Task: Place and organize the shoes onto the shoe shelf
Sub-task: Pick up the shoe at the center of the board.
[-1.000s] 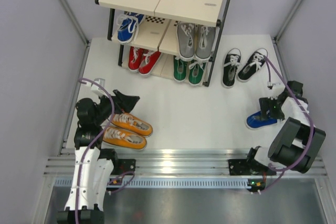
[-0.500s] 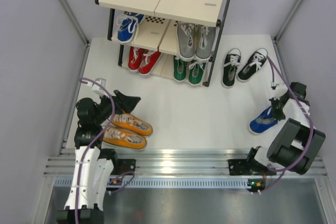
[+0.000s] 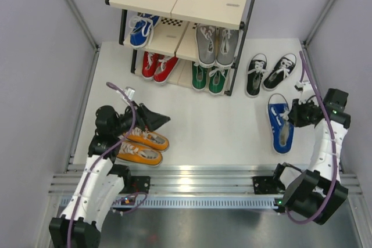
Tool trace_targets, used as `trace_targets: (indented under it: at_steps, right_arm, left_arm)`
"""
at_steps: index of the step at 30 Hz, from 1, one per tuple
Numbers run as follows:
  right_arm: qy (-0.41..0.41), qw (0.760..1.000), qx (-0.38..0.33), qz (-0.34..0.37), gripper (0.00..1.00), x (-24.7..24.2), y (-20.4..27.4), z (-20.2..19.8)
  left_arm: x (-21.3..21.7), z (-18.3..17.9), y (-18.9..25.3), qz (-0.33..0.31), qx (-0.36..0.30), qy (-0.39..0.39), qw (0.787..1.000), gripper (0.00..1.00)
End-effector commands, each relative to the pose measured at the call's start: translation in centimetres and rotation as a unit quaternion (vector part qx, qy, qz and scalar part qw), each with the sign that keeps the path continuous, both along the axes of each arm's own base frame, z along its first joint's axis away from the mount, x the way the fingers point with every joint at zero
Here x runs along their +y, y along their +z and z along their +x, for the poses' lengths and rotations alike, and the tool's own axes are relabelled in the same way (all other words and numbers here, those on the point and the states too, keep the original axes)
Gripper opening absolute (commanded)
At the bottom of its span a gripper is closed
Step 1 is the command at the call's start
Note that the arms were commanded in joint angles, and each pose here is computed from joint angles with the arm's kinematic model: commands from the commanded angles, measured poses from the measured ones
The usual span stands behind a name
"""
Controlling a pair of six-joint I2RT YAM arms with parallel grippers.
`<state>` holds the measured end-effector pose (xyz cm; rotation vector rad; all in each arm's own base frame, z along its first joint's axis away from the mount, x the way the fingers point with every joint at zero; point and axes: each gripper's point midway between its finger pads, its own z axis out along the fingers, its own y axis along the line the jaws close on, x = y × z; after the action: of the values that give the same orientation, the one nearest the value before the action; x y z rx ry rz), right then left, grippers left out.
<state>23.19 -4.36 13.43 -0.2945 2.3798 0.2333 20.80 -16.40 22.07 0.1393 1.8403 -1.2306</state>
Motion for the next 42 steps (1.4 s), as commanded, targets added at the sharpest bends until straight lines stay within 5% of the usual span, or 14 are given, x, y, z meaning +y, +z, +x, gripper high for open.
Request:
trace_targets:
  at_steps: [1,6,19,25,36,40,42]
  right_arm:
    - [0.087,0.993,-0.065,0.052,0.0,3.9,4.3,0.2]
    - [0.164,0.98,-0.098,0.057,0.0,6.3,6.1,-1.0]
    - [0.297,0.928,-0.138,0.177,0.0,14.6,10.3,-2.4]
    - [0.34,0.895,-0.159,0.241,0.0,18.3,11.6,-3.2]
    - [0.365,0.875,-0.164,0.271,0.0,19.3,12.0,-4.8]
    - [0.368,0.874,-0.17,0.268,0.0,19.4,11.5,-5.0]
    - [0.37,0.874,-0.17,0.264,0.0,19.4,11.3,-5.2]
  left_arm:
    - [-2.1,-0.9,1.1,-0.015,-0.007,-0.05,0.999,0.98]
    - [-6.1,-1.3,1.0,-0.032,-0.003,-0.038,0.999,0.98]
    - [-22.3,-6.8,1.9,-0.088,-0.017,-0.148,0.985,0.98]
    - [-26.3,-7.1,2.7,-0.096,-0.051,-0.147,0.983,0.98]
    - [-29.7,-5.4,2.4,-0.11,-0.06,-0.114,0.986,0.98]
    - [-30.4,-5.3,3.2,-0.122,-0.066,-0.116,0.984,0.92]
    - [-30.6,-5.3,3.5,-0.124,-0.071,-0.12,0.982,0.76]
